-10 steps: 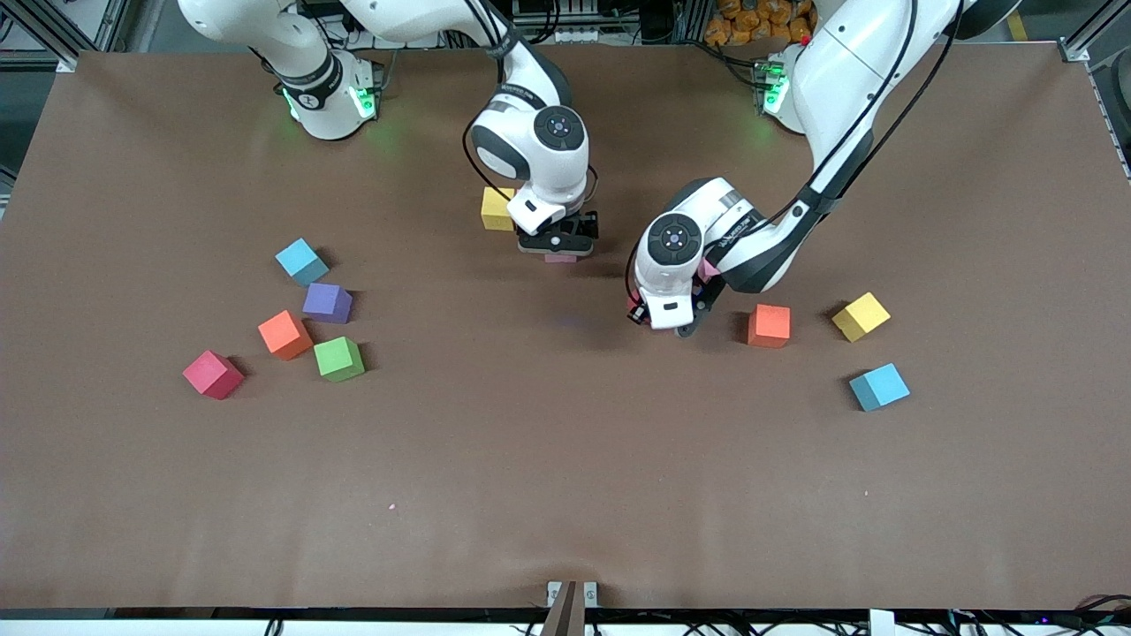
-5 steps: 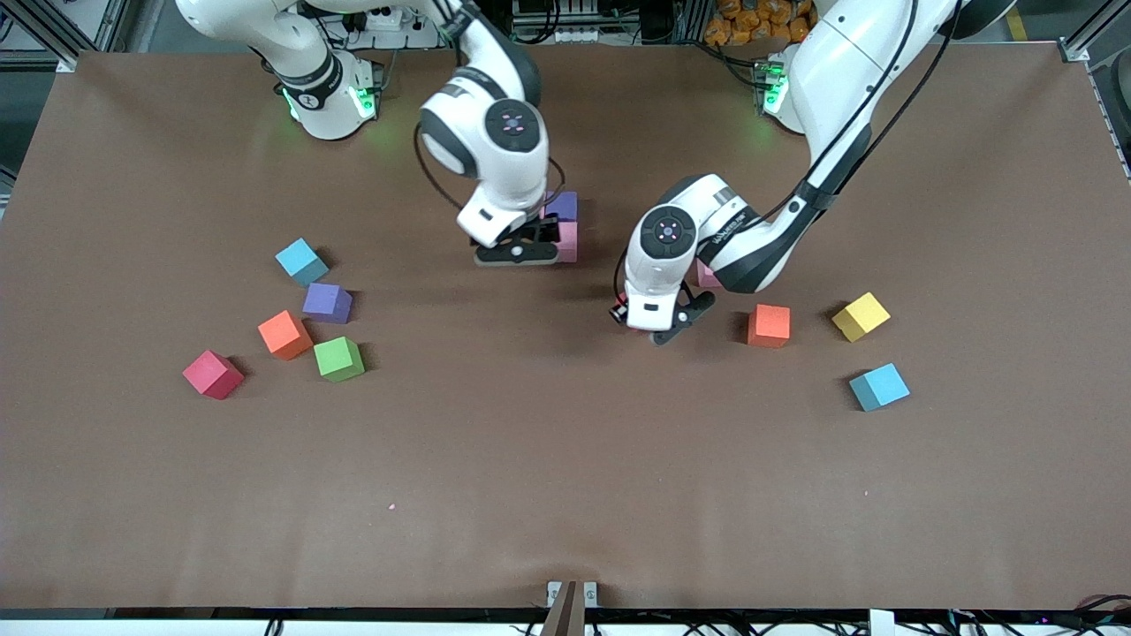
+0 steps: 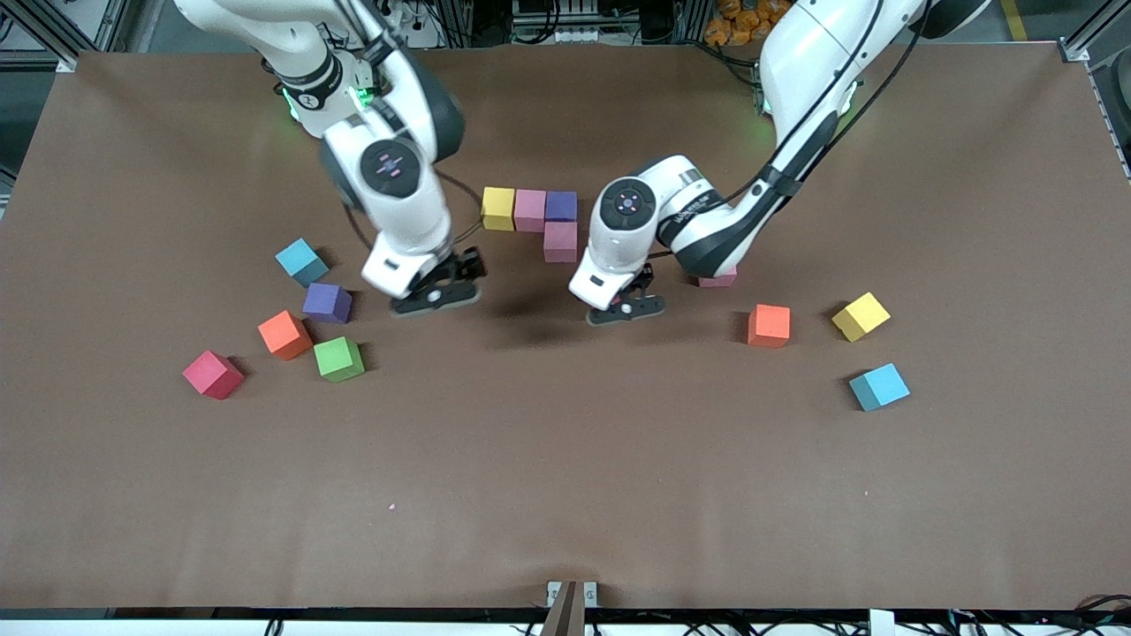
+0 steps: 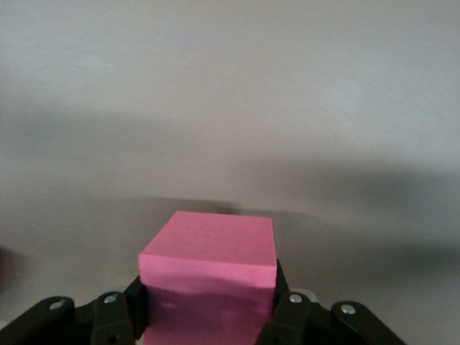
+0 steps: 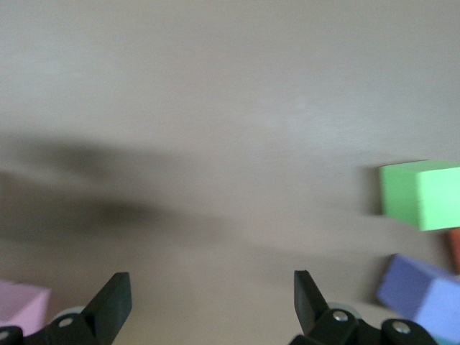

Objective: Form number 2 with 11 blocks
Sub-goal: 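Place red beside pink with the left gripper while the right gripper grasps green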

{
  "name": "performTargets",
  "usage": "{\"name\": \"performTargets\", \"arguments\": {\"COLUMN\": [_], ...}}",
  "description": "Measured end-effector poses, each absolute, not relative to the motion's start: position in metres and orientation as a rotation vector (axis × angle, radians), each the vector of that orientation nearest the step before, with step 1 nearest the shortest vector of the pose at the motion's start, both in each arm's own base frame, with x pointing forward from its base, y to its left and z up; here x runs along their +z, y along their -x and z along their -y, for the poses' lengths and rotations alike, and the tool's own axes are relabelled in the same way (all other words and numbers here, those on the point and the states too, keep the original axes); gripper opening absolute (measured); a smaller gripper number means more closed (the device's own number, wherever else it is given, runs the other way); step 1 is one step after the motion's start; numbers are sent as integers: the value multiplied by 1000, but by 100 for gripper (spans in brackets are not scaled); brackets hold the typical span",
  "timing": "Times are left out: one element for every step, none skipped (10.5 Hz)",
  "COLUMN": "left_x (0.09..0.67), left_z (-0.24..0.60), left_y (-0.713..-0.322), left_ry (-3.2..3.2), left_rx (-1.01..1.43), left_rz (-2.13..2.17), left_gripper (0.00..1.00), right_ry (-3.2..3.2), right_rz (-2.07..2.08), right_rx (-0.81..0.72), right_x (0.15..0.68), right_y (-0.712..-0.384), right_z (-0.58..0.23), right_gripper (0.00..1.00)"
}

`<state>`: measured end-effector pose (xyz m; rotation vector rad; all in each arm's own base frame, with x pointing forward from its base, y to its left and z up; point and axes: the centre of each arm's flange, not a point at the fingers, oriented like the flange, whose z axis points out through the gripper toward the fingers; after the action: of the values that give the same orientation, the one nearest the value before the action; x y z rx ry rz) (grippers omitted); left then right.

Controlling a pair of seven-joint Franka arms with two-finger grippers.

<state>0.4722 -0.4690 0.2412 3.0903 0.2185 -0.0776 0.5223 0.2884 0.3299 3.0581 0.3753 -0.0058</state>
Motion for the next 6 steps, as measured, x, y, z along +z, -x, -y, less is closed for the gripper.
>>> {"name": "performTargets", "arguments": {"left_x": [239, 237, 232, 224, 217, 213], "left_z": [479, 491, 502, 510, 518, 524], "left_y": [-470, -468, -464, -458, -453, -448], "left_ry": [-3084, -3075, -3075, -3086, -3097, -3103], "left_rx": [-79, -81, -82, -80, -75, -71], "left_rz": [-166, -130, -99, -73, -53, -36], "left_gripper": [62, 62, 62, 62, 62, 62], "right_ry": [-3056, -3056, -3059, -3061, -3062, -3064], "right_rz": [-389, -403, -406, -403, -409, -433], "right_rx": [-22, -34, -47, -64, -69, -59], "right_x": [322, 313, 303, 294, 287, 282], "right_y": [-540, -556, -568, -572, -572, -571], "right_z": [-247, -201, -160, -138, -137, -146], "right_gripper": [100, 100, 100, 100, 100, 100]}}
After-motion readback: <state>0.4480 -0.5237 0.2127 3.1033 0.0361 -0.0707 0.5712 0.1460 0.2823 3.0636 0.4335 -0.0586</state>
